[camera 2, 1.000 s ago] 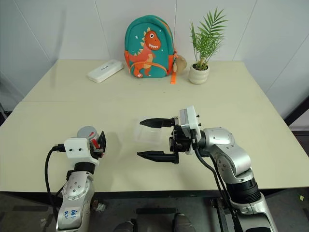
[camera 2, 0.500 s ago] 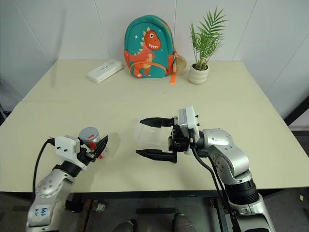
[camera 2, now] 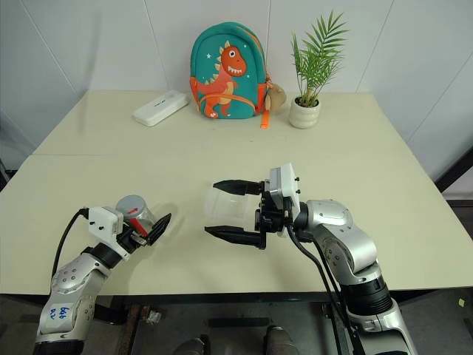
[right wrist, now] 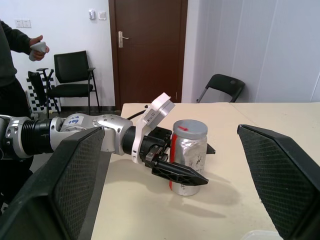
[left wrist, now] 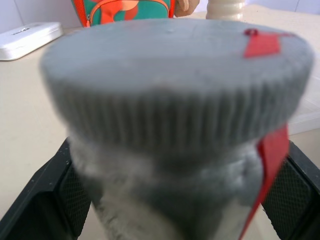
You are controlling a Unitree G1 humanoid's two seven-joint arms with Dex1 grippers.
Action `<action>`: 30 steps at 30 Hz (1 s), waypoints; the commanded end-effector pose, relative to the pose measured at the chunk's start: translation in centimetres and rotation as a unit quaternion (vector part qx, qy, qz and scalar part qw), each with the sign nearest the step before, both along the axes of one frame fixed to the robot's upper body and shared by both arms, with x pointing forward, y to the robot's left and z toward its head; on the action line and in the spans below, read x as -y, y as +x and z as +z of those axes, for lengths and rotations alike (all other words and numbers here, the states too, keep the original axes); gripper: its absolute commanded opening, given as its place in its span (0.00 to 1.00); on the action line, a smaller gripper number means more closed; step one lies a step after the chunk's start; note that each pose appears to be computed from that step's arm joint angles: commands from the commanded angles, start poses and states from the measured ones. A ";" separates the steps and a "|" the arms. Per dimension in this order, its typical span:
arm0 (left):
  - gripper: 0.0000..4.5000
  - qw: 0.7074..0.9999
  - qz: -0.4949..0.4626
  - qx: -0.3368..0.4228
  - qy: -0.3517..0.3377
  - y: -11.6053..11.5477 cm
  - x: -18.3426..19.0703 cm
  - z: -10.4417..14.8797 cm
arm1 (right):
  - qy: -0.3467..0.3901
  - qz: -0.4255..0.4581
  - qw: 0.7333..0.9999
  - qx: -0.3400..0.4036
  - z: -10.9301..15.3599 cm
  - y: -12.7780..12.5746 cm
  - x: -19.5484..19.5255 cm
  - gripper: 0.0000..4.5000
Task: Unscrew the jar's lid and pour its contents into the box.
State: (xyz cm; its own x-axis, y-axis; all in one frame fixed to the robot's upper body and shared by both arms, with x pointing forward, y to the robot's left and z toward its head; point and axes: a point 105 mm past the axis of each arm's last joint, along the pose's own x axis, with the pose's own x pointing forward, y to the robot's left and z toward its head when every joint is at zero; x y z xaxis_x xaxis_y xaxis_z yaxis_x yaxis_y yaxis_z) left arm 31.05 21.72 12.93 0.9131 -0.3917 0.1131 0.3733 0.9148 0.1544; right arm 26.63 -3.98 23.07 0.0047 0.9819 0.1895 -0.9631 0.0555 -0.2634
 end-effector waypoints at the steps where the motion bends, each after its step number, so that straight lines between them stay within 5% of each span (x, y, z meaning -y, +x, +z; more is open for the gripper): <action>1: 0.99 0.998 0.034 0.048 0.013 -0.6 -0.2 1.9 | 0.010 0.005 1.000 0.020 0.8 -0.7 0.1 1.00; 11: 0.99 0.986 0.146 0.074 0.009 -2.7 -0.4 2.7 | 0.009 0.010 1.000 0.014 0.7 -0.9 0.2 1.00; 30: 0.99 0.964 0.258 0.048 -0.039 -2.0 1.5 2.3 | -0.001 0.009 1.000 0.007 0.4 -0.6 0.7 1.00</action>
State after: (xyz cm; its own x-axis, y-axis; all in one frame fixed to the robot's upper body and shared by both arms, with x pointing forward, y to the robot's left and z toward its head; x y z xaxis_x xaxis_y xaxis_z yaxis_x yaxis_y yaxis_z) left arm 29.32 20.51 13.60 0.9796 0.1218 0.1601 -0.1356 0.9877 0.0779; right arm 26.39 -4.43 22.76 -0.0033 0.9858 0.1681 -0.9660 0.0404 -0.2555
